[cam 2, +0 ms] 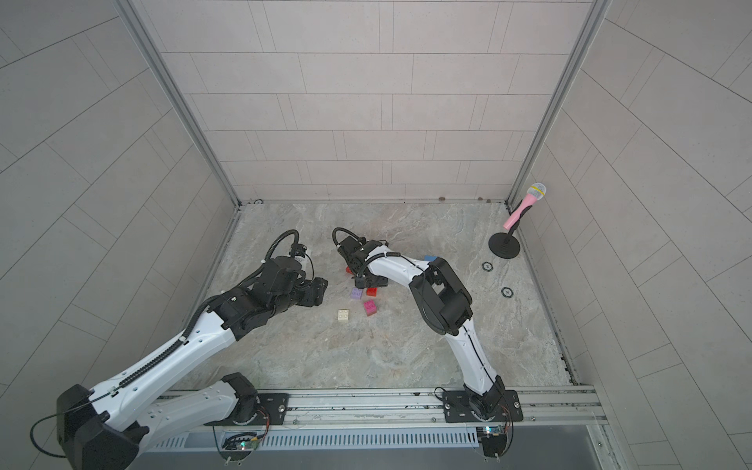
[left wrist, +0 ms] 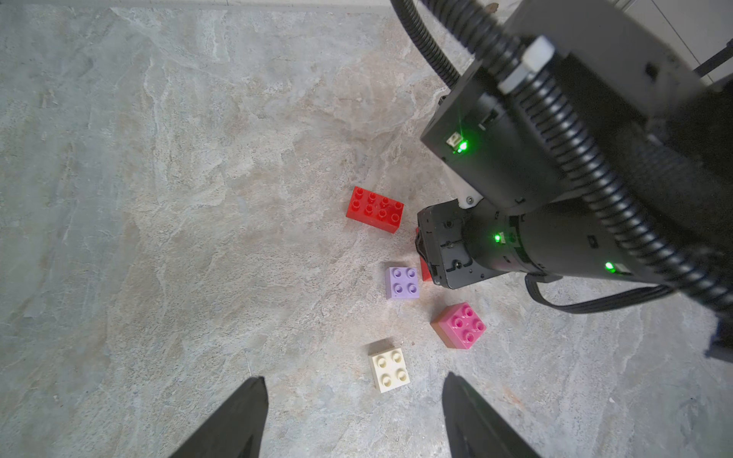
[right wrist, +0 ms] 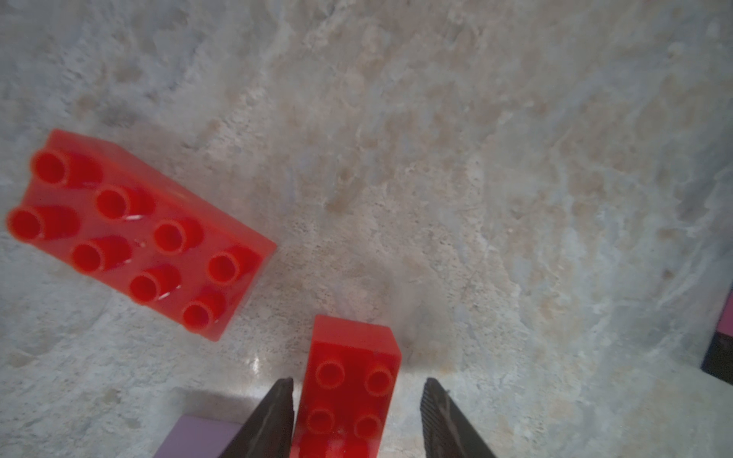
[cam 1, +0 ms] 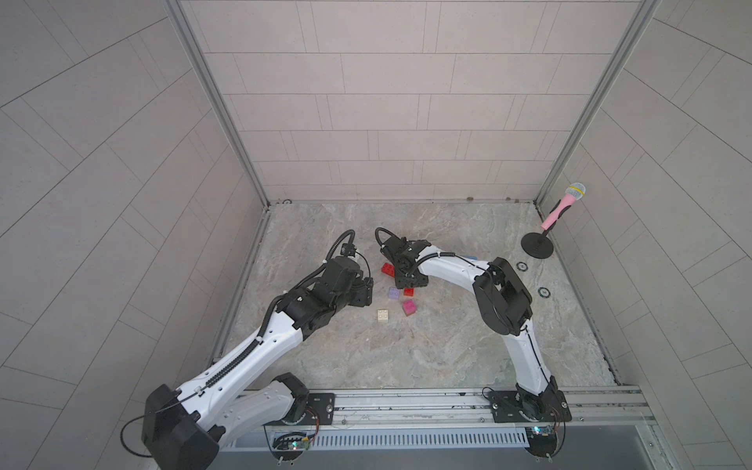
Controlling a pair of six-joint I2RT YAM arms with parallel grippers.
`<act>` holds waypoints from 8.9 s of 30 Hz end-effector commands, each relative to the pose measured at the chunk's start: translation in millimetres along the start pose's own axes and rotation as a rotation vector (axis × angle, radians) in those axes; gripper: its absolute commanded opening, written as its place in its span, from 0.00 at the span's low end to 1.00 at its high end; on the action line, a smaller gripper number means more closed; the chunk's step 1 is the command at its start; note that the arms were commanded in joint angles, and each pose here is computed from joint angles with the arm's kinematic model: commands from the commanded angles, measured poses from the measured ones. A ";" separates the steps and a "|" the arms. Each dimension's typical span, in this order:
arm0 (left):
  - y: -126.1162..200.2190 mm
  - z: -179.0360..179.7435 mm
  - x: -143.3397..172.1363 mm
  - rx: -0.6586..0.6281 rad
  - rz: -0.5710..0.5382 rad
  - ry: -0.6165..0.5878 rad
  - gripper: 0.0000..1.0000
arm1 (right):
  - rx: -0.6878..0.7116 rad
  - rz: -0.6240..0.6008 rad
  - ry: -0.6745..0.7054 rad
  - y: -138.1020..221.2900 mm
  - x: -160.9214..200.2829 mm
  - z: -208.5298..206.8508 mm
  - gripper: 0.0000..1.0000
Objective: Assemble the letter p with lego
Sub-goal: Pick up the lego brick from the center of the board, then assemble the lego brick with the lego brick, then pick up the lego brick from the center of the board.
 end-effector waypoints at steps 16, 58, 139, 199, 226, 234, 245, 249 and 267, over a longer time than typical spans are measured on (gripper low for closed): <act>-4.0 -1.7 2.0 0.009 0.002 0.010 0.76 | 0.029 0.010 -0.017 -9.1 4.0 -4.8 0.43; -9.0 7.7 7.1 -0.002 -0.124 0.029 0.76 | -0.214 0.062 0.481 106.1 71.3 -51.7 0.10; -21.0 6.4 14.6 0.011 -0.130 0.019 0.76 | -0.042 0.088 0.373 55.5 105.7 -24.8 0.09; -24.8 9.9 18.1 -0.010 -0.103 0.023 0.77 | -0.106 0.325 0.897 25.2 91.1 -29.1 0.09; -20.6 11.9 12.5 -0.037 -0.080 0.024 0.77 | -0.249 0.081 0.839 110.4 50.6 -18.0 0.66; -30.5 4.2 4.9 -0.042 -0.001 -0.004 0.77 | -0.307 -0.101 0.589 158.9 1.4 -39.4 0.62; -48.2 4.5 7.9 -0.107 0.147 -0.043 0.76 | -0.381 -0.156 0.469 161.1 -24.1 -57.6 0.56; -41.6 20.0 9.3 -0.129 0.089 0.048 0.78 | -0.383 -0.113 0.603 132.2 -20.9 -32.4 0.58; -7.9 75.1 23.3 -0.126 -0.073 0.308 0.79 | -0.210 0.083 1.154 34.1 22.6 41.6 0.58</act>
Point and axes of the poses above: each gripper's point midway between its finger pads, its own y axis back along the fingers, its own z axis along the line the jaws close on, x = y × z, the point moved 1 cm from there along y, back along the fingers, and after that the axes turned 5 degrees about -y, right-handed, at the moved point
